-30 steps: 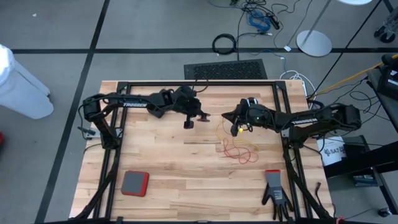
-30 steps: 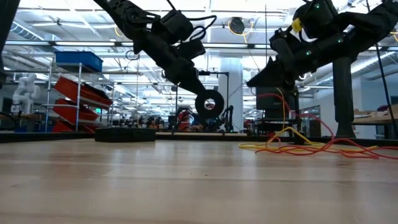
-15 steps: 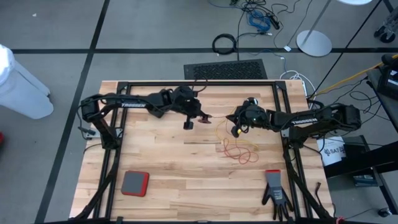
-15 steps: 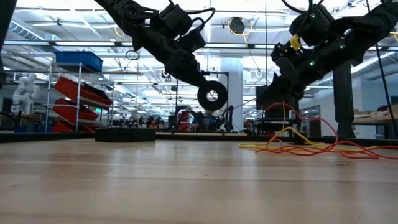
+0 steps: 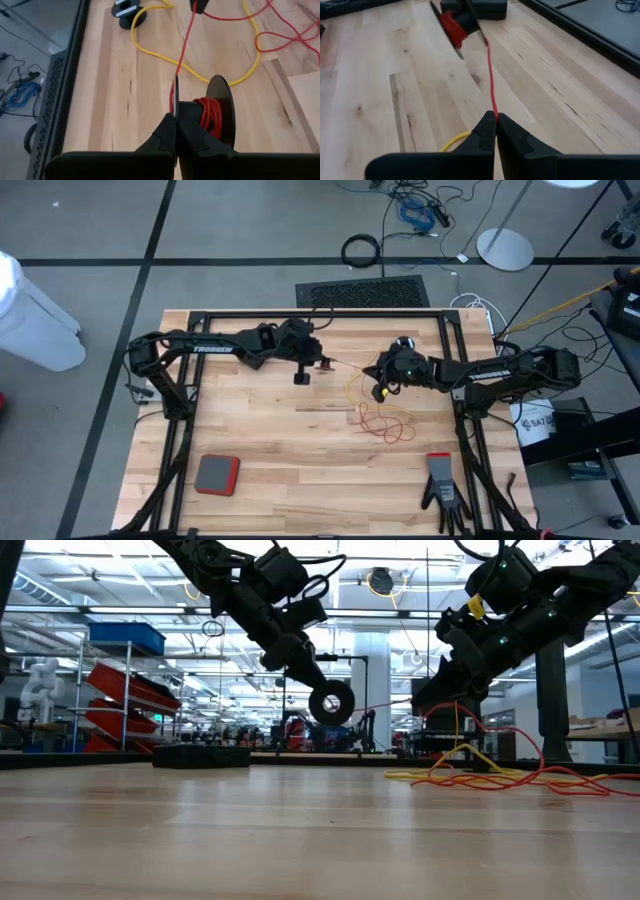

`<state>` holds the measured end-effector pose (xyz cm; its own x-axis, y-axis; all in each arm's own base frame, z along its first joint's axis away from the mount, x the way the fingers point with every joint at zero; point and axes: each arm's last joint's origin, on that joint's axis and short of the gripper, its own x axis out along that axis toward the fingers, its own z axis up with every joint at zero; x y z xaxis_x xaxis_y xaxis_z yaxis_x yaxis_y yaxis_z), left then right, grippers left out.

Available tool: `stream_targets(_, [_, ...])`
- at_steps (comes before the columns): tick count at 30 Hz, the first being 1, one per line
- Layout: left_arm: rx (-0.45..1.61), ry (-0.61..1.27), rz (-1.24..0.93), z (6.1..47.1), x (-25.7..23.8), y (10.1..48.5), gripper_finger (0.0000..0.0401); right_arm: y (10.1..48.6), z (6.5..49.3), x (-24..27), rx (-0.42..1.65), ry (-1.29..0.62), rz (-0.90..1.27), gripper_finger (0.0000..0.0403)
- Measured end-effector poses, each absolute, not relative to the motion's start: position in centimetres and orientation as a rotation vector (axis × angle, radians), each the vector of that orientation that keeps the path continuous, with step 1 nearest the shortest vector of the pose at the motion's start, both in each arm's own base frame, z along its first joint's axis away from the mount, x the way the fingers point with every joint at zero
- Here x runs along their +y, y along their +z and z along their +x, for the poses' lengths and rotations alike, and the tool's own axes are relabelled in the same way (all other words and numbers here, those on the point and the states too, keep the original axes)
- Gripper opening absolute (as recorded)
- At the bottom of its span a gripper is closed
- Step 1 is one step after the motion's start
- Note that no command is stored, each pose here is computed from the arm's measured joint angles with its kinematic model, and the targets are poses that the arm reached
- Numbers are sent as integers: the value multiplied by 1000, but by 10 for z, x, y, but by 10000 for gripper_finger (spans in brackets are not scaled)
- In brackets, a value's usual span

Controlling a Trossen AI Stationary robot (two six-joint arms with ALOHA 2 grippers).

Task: Coil cords
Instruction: Coil the red wire on the spool

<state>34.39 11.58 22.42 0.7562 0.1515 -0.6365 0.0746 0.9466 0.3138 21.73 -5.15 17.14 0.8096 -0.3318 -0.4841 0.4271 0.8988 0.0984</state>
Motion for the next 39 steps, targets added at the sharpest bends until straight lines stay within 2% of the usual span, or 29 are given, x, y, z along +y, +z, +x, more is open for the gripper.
stream_targets(4, [675,3,321,345,115,226,0,170,216,-51,495,-410,208,0])
stream_targets(10, [502,-109,255,353,113,236,0,164,212,-53,569,-430,209,0])
stream_targets(13, [467,-96,257,354,113,240,0,163,212,-52,577,-430,208,0])
stream_targets(21, [638,44,340,346,121,230,0,163,213,-48,578,-409,202,0])
stream_targets(27, [743,6,365,340,119,221,0,164,214,-48,565,-407,201,0])
stream_targets(39, [817,-10,369,337,119,214,0,180,222,-49,379,-381,196,0])
